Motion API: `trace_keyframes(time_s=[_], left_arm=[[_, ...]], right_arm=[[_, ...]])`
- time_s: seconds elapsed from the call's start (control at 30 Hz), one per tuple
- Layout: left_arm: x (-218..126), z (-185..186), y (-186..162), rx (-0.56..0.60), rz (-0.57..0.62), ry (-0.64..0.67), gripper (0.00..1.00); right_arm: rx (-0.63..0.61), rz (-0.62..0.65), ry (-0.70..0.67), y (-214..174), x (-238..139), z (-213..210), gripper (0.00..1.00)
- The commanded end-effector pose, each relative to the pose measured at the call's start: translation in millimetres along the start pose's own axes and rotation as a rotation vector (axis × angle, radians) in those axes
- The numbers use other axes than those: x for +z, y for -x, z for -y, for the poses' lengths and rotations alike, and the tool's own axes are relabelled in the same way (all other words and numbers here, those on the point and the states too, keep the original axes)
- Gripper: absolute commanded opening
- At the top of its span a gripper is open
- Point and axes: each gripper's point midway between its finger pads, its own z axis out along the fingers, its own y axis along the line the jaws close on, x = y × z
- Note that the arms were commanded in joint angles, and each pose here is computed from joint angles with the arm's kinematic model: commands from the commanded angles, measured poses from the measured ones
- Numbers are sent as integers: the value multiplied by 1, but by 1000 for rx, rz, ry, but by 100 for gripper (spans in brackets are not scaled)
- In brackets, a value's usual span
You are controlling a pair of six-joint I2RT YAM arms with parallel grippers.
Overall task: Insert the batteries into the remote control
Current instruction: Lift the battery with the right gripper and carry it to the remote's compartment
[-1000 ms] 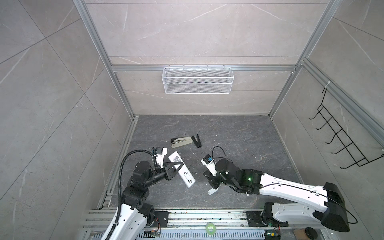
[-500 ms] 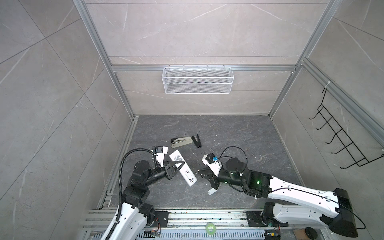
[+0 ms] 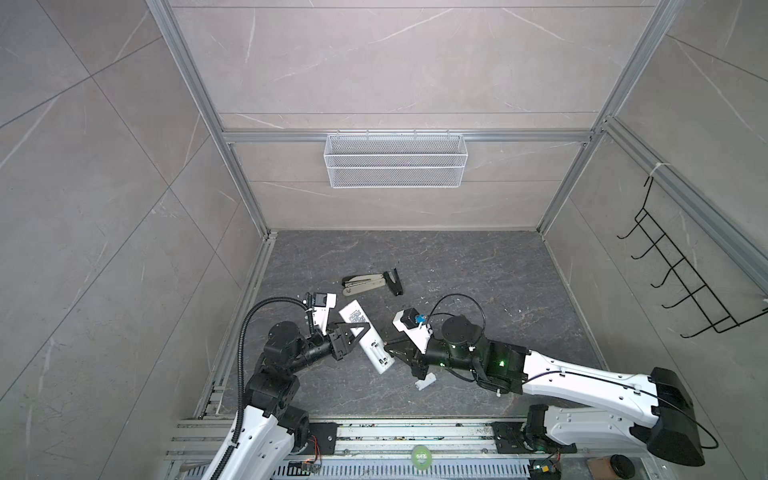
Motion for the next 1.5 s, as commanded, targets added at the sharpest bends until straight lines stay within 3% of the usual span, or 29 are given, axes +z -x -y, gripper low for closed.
trace_keyframes(time_s=[0.0, 1.47], left_arm=[[-3, 15, 9, 33, 29, -52, 0], [-8, 26, 19, 31, 87, -86, 0]], right_arm=[[2, 67, 22, 23, 3, -9, 0], [-27, 22, -18, -2, 27, -15, 0]])
